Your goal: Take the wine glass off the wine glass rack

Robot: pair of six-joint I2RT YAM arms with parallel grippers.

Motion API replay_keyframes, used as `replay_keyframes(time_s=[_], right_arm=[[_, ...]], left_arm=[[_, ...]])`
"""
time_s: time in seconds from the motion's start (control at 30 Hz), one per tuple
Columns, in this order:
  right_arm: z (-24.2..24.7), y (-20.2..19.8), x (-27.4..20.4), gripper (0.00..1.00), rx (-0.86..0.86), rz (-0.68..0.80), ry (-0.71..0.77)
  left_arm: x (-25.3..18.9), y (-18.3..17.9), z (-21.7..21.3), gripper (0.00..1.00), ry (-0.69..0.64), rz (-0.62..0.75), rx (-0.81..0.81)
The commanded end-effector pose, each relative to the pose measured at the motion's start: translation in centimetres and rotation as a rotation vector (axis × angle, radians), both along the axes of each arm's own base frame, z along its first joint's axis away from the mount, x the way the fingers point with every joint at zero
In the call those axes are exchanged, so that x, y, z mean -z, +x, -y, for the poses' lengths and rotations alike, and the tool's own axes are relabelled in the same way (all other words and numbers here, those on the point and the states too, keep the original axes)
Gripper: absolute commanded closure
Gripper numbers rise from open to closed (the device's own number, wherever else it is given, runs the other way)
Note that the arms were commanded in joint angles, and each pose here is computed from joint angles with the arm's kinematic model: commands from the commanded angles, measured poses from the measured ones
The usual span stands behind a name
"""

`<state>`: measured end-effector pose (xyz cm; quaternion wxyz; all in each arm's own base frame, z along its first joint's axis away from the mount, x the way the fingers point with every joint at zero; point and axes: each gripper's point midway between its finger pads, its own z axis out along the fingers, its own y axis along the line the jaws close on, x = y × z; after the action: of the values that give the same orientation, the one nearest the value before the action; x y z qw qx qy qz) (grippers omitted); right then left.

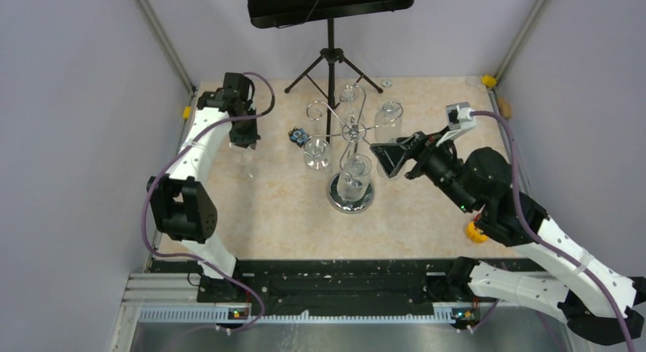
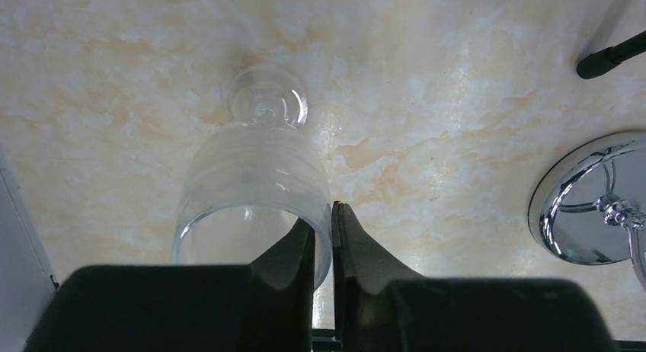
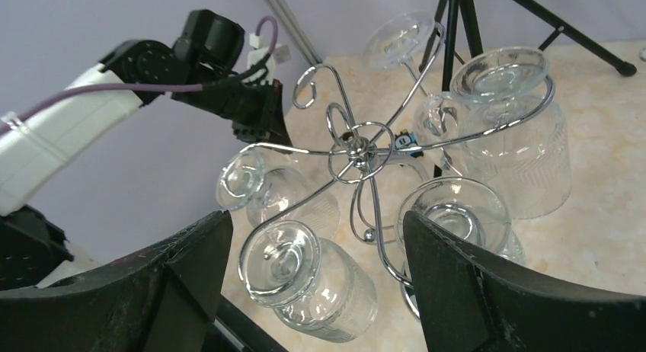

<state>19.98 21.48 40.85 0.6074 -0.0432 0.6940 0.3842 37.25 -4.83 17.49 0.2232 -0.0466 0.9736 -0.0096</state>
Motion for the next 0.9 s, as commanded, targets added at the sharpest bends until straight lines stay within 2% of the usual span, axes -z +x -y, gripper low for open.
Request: replay_keyframes(time_s=[0.0, 0.13, 0.33, 0.6, 0.63, 0.67, 0.7, 0.87], right_arm=[[0.1, 0.2, -1.0, 0.16, 0.017, -0.011, 0.004], [0.0, 0.5, -0.8, 0.16, 0.029, -0.023, -0.007], [0.3, 0.4, -1.6, 0.16, 0.036, -0.023, 0.001], [-0.3, -0.4, -2.8, 0.16, -0.019, -0.028, -0.002], [-0.5, -0.4, -2.8, 0.16, -0.029, -0.031, -0.004], [-0.7, -0.5, -2.9, 0.17, -0.041, -0.03, -0.007], [-1.0, -0.5, -2.9, 0.19, -0.054, -0.03, -0.014], [-3.0, -0.6, -3.4, 0.37, -0.122, -0.026, -0.017]], left_arm=[[-1.8, 1.5, -0.1, 0.82, -0.018, 0.082, -0.025], [-2.3, 1.5, -0.6, 0.7, -0.011, 0.1, -0.035], [-3.7, 1.4, -0.8, 0.6, -0.019, 0.144, -0.04], [-9.7, 0.3, -0.3, 0.39, -0.069, 0.304, -0.015], [-10.7, 0.0, -0.1, 0.3, -0.083, 0.335, -0.009], [-11.7, -0.2, 0.0, 0.09, -0.095, 0.372, -0.011], [-12.6, -0.4, 0.0, 0.05, -0.105, 0.406, -0.015], [-17.7, -2.4, 2.5, 0.03, -0.259, 0.574, 0.062]])
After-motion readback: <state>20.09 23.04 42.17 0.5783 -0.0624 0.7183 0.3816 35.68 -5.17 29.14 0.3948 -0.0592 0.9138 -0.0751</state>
